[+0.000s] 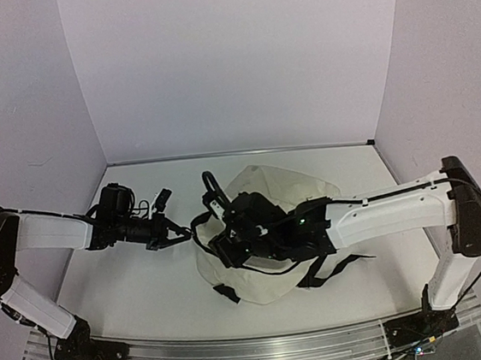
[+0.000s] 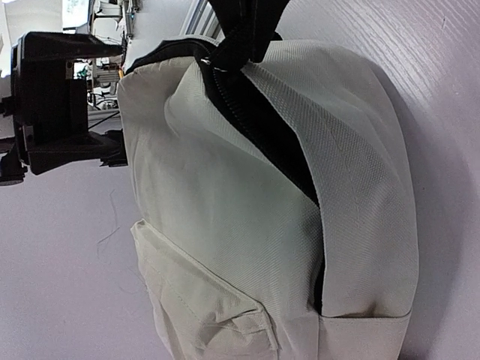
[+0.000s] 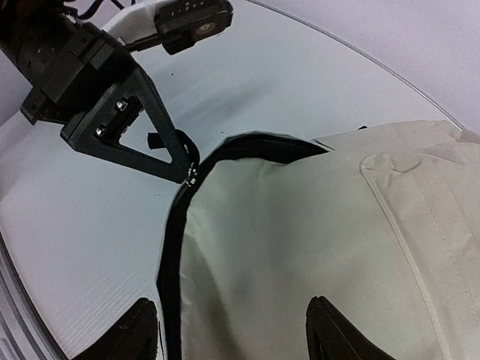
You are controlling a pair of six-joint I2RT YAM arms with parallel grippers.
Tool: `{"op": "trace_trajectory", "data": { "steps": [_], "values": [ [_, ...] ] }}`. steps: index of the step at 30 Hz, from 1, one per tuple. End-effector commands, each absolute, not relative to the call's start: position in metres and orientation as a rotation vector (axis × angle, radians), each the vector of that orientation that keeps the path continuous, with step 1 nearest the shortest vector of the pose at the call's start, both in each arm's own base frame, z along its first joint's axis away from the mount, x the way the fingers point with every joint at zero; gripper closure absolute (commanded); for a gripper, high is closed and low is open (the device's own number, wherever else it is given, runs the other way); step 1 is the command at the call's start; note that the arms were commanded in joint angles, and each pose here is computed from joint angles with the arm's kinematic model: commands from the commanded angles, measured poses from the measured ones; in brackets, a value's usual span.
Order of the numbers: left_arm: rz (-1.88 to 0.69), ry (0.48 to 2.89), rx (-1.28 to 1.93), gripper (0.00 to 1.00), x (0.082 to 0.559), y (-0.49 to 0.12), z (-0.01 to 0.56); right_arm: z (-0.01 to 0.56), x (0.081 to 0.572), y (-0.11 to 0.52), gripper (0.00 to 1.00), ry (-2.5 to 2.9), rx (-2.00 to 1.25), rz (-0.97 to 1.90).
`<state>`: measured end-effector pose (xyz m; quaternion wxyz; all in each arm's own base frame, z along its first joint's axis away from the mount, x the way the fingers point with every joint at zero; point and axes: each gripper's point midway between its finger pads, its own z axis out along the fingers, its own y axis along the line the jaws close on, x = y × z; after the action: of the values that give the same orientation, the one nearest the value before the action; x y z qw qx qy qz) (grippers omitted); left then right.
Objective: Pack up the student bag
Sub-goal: Zip the student bag at the center of the board.
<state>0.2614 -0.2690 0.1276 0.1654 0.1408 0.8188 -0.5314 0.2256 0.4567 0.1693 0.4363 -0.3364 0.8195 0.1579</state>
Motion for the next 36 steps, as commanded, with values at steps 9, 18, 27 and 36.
{"op": "trace_trajectory", "data": {
  "steps": [9, 18, 27, 36],
  "values": [
    [-1.455, 2.284, 0.376, 1.0, 0.262, -0.264, 0.142, 0.133, 0.229, 0.516, 0.41, 2.0, -0.967, 0.367],
    [-1.418, 2.311, 0.36, 1.0, 0.267, -0.263, 0.15, 0.152, 0.211, 0.52, 1.0, 1.924, -1.03, 0.355],
    [-1.282, 2.343, 0.343, 1.0, 0.279, -0.255, 0.157, 0.161, 0.157, 0.476, 1.0, 1.987, -1.073, 0.444],
    [-1.301, 2.347, 0.392, 1.0, 0.296, -0.267, 0.161, 0.159, 0.108, 0.477, 1.0, 2.033, -1.107, 0.569]
  ]
}}
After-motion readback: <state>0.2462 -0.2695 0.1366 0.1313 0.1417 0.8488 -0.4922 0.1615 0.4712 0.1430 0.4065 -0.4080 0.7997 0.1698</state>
